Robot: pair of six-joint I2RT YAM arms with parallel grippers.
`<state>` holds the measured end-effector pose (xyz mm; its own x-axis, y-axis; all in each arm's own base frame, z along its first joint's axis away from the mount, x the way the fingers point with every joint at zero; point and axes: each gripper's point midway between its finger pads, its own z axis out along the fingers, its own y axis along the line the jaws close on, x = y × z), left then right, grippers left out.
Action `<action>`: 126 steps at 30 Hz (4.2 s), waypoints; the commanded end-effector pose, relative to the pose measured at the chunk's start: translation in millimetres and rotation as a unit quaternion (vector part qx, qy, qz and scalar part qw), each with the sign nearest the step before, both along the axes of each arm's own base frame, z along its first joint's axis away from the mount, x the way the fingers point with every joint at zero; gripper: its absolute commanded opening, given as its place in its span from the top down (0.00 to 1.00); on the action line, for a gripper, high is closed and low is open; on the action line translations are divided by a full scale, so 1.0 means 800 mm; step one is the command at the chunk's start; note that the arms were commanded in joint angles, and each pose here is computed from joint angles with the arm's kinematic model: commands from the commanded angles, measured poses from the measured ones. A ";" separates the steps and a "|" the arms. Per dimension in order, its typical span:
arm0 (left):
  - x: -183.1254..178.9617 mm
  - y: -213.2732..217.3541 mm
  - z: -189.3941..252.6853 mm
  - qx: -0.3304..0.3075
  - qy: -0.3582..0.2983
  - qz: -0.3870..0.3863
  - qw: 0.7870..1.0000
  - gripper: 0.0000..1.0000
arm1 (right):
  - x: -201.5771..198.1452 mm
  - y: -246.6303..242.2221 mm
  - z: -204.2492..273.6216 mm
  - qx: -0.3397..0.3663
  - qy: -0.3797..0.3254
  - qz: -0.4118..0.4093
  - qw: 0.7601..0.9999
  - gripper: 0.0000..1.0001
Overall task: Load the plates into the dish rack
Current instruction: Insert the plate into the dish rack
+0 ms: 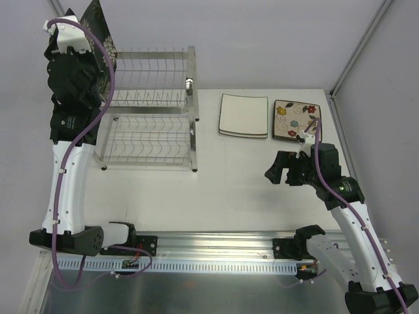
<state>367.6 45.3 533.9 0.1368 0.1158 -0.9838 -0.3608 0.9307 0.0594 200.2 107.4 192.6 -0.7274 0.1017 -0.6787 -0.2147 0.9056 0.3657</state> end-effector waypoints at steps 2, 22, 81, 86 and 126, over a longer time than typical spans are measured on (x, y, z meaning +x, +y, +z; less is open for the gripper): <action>-0.020 -0.009 0.078 -0.027 -0.127 -0.036 0.991 1.00 | 0.006 -0.001 0.017 -0.006 -0.025 0.010 1.000 0.01; -0.029 -0.003 0.063 -0.041 -0.135 -0.035 0.989 1.00 | 0.008 -0.001 0.016 -0.009 -0.026 0.010 1.000 0.00; -0.008 0.006 0.013 -0.078 -0.124 -0.007 0.989 0.97 | 0.010 -0.003 0.012 -0.011 -0.027 0.008 1.000 0.00; -0.007 0.007 0.008 -0.081 -0.116 -0.005 0.990 0.95 | 0.008 -0.004 0.014 -0.011 -0.029 0.005 0.999 0.00; -0.047 -0.002 0.023 -0.109 -0.122 -0.035 0.986 0.24 | 0.007 -0.004 0.020 -0.007 -0.034 0.006 0.999 0.00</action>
<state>349.2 46.6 522.1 0.2851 -0.0708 -0.9559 -0.3258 0.9307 -0.1661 200.9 105.7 192.6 -0.7194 0.0800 -0.6900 -0.2317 0.9088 0.3470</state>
